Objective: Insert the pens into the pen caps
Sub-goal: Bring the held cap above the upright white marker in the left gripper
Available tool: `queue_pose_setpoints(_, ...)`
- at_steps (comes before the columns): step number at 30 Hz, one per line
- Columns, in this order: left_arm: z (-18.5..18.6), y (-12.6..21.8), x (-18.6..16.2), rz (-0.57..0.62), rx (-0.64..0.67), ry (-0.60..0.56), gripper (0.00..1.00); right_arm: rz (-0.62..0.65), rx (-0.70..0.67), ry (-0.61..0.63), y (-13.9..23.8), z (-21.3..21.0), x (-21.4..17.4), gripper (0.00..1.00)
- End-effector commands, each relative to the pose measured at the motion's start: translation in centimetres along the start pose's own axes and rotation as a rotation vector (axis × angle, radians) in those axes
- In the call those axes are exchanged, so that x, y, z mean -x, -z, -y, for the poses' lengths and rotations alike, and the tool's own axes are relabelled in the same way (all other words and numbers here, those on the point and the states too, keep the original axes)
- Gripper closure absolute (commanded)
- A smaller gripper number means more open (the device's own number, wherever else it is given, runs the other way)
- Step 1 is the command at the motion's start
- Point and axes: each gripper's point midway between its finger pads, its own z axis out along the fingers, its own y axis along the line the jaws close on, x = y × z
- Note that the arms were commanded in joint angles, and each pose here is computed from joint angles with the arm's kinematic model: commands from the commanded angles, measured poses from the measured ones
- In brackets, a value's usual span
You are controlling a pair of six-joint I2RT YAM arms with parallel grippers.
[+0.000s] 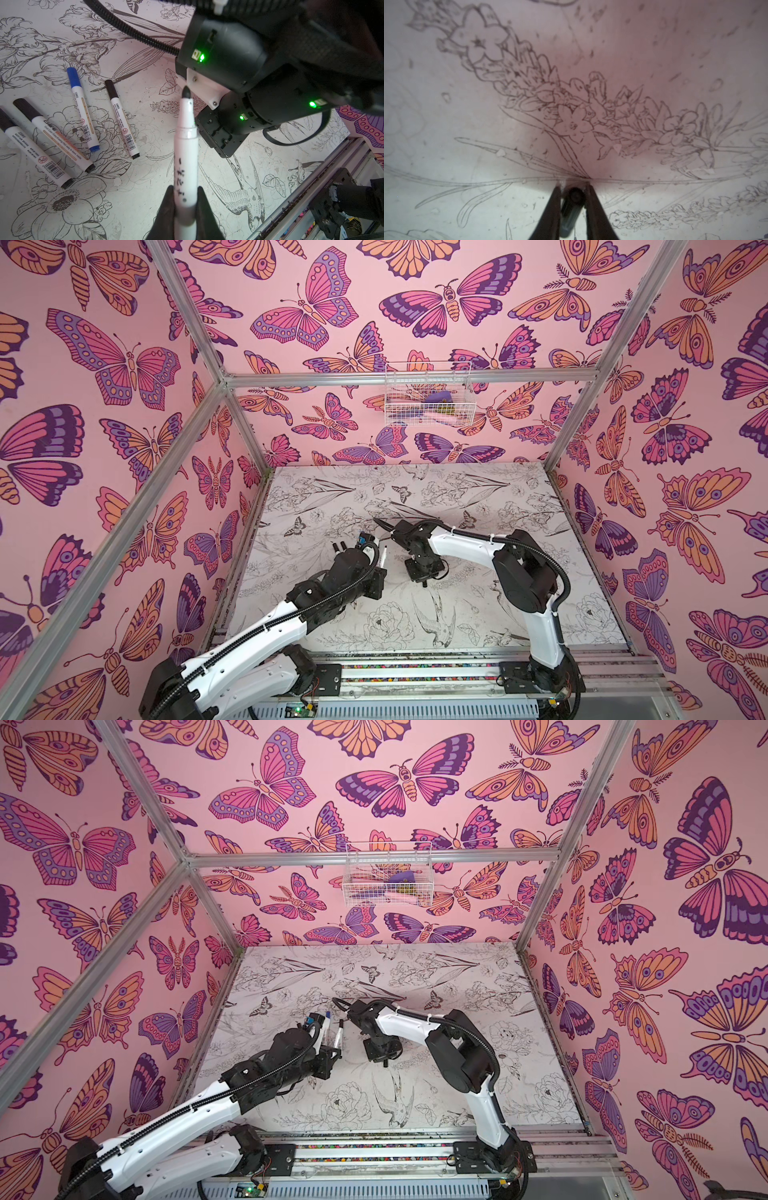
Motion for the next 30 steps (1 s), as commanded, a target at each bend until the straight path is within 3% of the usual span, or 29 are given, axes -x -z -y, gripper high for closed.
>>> queue_pose_setpoints(1, 0.7, 0.1, 0.1, -0.017, -0.026, -0.042, 1.0, -0.022, 0.005, -0.026, -1.2, 0.7, -1.0, 0.9)
queue_pose_setpoints(4, 1.1, -0.1, -0.2, -0.039, -0.048, -0.065, 1.0, 0.011, 0.082, -0.092, -0.2, 1.2, -0.7, 1.0)
queue_pose_setpoints(8, 1.8, -0.5, -0.9, -0.073, -0.09, -0.085, 1.0, 0.114, 0.214, -0.153, 3.2, 1.8, 0.8, 1.0)
queue_pose_setpoints(13, 3.3, -0.8, -1.8, -0.116, -0.174, -0.121, 1.0, 0.316, 0.379, -0.209, 9.9, 2.2, 3.3, 1.0)
queue_pose_setpoints(20, 4.5, -1.0, -1.5, -0.097, -0.219, -0.142, 1.0, 0.603, 0.754, -0.222, 20.3, -1.0, 5.8, 1.0)
queue_pose_setpoints(30, 4.7, -0.6, -0.5, -0.04, -0.225, -0.123, 1.0, 0.604, 0.878, -0.169, 22.1, -3.6, 5.0, 1.0)
